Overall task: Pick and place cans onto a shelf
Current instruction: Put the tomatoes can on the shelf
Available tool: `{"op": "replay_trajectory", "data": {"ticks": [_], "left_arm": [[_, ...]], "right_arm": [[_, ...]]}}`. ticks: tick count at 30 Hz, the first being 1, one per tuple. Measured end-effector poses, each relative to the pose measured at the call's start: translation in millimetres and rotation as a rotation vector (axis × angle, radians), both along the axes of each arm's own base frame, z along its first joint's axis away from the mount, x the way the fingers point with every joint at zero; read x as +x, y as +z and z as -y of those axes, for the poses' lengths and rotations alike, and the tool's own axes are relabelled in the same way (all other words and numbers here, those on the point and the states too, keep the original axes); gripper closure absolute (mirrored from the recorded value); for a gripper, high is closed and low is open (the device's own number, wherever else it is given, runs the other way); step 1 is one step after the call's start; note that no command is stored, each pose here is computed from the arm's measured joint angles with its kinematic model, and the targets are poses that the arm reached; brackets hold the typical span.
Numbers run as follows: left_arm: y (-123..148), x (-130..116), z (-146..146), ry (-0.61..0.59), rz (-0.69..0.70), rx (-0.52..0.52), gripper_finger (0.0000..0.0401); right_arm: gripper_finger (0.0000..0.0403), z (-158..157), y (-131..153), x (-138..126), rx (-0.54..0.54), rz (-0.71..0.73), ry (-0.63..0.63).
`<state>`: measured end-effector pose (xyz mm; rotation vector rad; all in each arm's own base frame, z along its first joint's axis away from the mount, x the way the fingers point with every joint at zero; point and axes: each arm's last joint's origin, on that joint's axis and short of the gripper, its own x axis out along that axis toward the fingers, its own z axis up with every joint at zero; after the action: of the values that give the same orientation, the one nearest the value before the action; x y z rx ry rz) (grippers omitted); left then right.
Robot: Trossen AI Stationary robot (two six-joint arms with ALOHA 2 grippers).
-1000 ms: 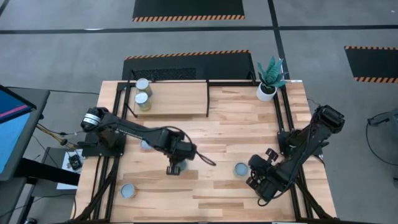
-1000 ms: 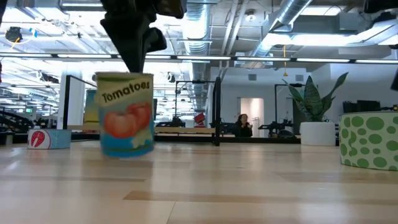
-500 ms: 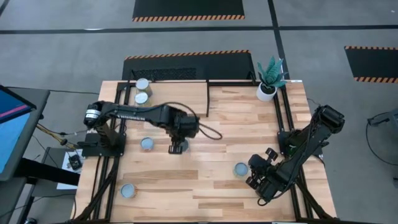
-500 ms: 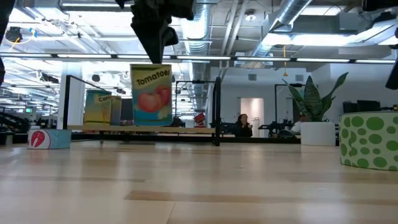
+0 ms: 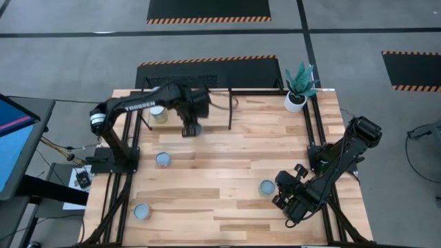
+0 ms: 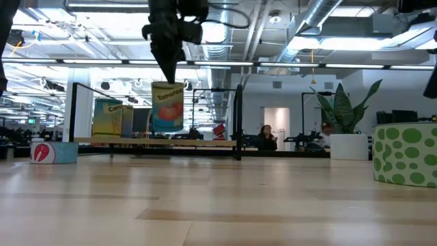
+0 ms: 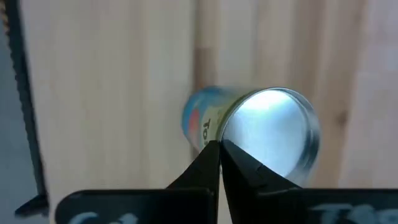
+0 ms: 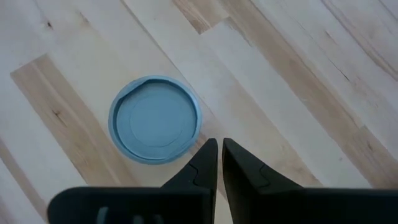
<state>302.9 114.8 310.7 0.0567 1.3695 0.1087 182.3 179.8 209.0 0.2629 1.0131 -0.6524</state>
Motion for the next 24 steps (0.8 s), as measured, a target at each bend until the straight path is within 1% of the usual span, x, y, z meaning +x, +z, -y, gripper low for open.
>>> {"op": "replay_trajectory", "data": {"ticks": [7,13,17,20,24], "left_arm": [[2.0,-30.2,-56.9,0.091,-0.009,0.021,0.0401],[1.6,-54.6,-97.8,0.164,0.038,0.009,0.0401],[1.7,-67.5,-115.9,0.206,0.067,0.012,0.0401],[-1.0,-74.3,-124.8,0.230,0.055,0.013,0.0401],[-7.8,-75.9,-132.8,0.244,0.038,0.005,0.0401]], "right_arm": [[0.0354,0.5,0.2,0.9,-0.008,0.013,-0.003],[0.0354,0.7,0.4,1.1,-0.014,0.021,-0.003],[0.0354,0.7,0.4,1.1,-0.014,0.020,-0.003],[0.0354,0.7,0.3,1.1,-0.015,0.020,-0.003],[0.0354,0.8,0.3,1.0,-0.015,0.020,-0.003]]}}
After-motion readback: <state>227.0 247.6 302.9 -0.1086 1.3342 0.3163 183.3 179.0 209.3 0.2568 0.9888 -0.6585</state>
